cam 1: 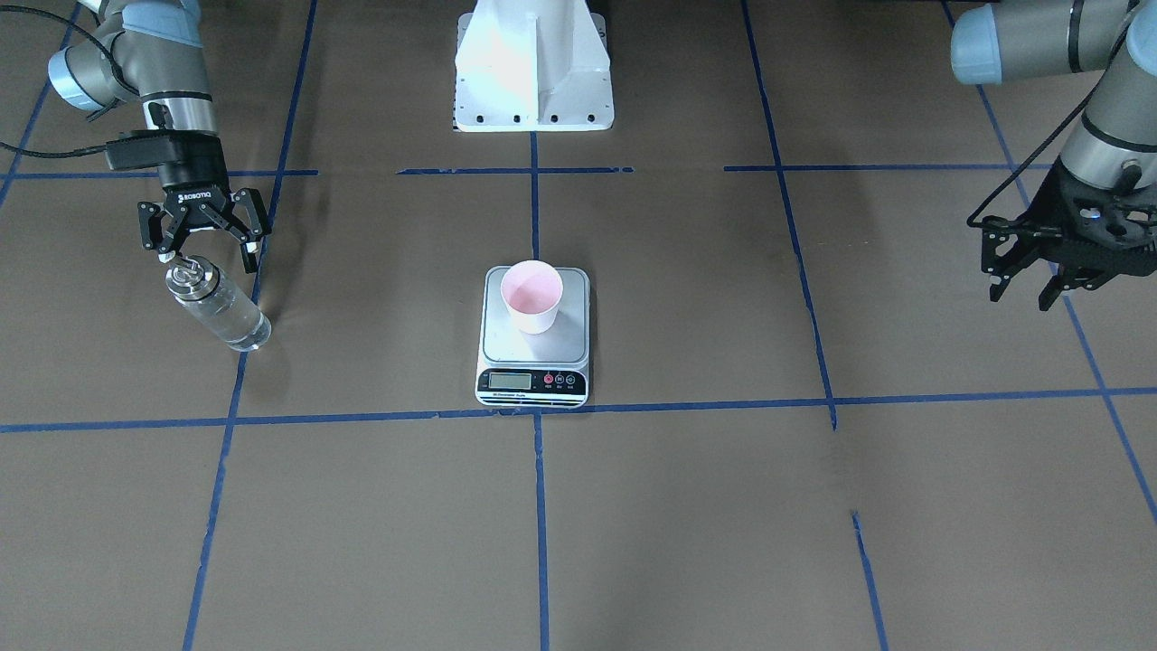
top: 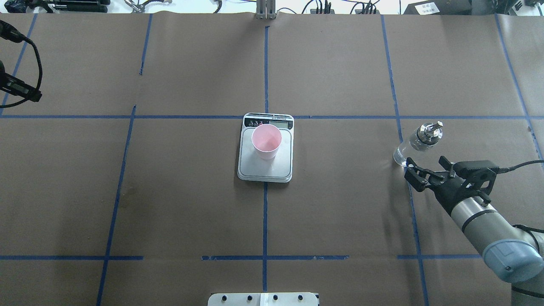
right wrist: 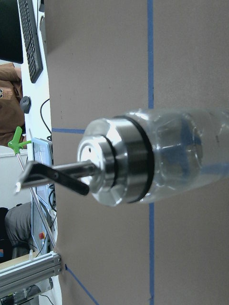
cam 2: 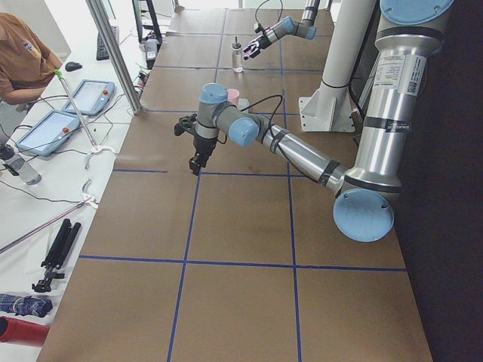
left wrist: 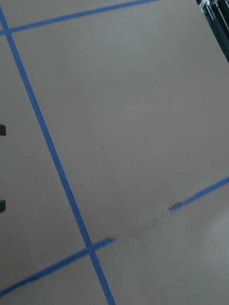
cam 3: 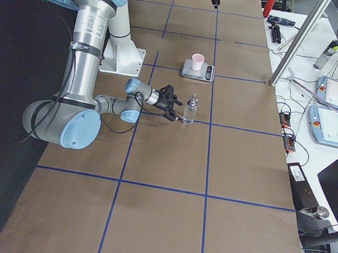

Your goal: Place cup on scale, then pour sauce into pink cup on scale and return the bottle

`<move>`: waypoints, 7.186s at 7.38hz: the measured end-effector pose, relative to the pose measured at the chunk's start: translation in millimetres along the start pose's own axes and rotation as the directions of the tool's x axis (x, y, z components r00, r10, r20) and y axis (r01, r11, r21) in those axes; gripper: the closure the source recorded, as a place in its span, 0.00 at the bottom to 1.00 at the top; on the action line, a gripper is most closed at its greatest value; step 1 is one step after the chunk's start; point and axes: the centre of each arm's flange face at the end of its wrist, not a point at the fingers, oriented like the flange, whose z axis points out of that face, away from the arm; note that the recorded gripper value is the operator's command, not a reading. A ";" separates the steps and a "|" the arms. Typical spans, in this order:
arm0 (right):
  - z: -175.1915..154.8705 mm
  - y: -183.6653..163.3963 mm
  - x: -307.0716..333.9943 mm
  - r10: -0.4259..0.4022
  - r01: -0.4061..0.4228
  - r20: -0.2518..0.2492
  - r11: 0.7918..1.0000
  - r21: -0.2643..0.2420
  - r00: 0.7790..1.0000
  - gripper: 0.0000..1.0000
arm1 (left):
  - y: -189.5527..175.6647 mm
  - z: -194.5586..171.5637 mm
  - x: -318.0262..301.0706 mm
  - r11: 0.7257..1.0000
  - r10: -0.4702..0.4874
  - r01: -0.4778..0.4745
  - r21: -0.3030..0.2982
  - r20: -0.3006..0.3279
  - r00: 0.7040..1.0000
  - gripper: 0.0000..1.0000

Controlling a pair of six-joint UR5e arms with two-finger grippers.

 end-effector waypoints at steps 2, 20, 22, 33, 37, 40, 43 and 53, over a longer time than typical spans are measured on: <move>13.1 10.3 -4.2 -0.018 0.019 -0.017 1.000 0.023 1.000 0.00 | 9.3 2.4 -6.9 1.000 0.000 0.000 -0.017 -0.013 1.000 0.45; 62.1 5.1 -17.3 -0.047 0.055 -0.077 0.992 0.116 0.996 0.61 | 8.0 -13.2 3.0 1.000 0.014 -0.013 0.007 -0.029 0.999 0.45; 64.4 7.0 -14.5 -0.055 0.065 -0.086 0.990 0.121 0.995 1.00 | 8.3 -17.1 4.8 1.000 0.015 -0.015 0.011 -0.030 0.999 0.45; 52.2 -77.8 -237.9 -0.406 0.419 -0.239 0.908 0.002 0.882 1.00 | 9.3 -24.5 8.9 1.000 0.010 -0.009 0.015 -0.047 0.999 0.45; 48.5 -87.5 -285.5 -0.487 0.487 -0.289 0.870 -0.075 0.824 1.00 | 9.6 -25.5 9.8 1.000 0.006 -0.005 0.015 -0.051 0.999 0.45; 47.2 -86.4 -301.4 -0.572 0.555 -0.322 0.818 -0.152 0.755 1.00 | 11.4 -26.2 9.4 1.000 0.003 -0.002 0.015 -0.052 0.999 0.45; 47.4 -86.2 -316.3 -0.695 0.650 -0.336 0.717 -0.253 0.636 1.00 | 12.6 -26.0 9.6 1.000 0.002 -0.001 0.011 -0.060 0.998 0.45; 56.0 -61.7 -339.3 -0.915 0.845 -0.333 0.357 -0.399 0.229 1.00 | 13.4 -22.2 9.5 1.000 -0.003 0.003 -0.001 -0.072 0.997 0.45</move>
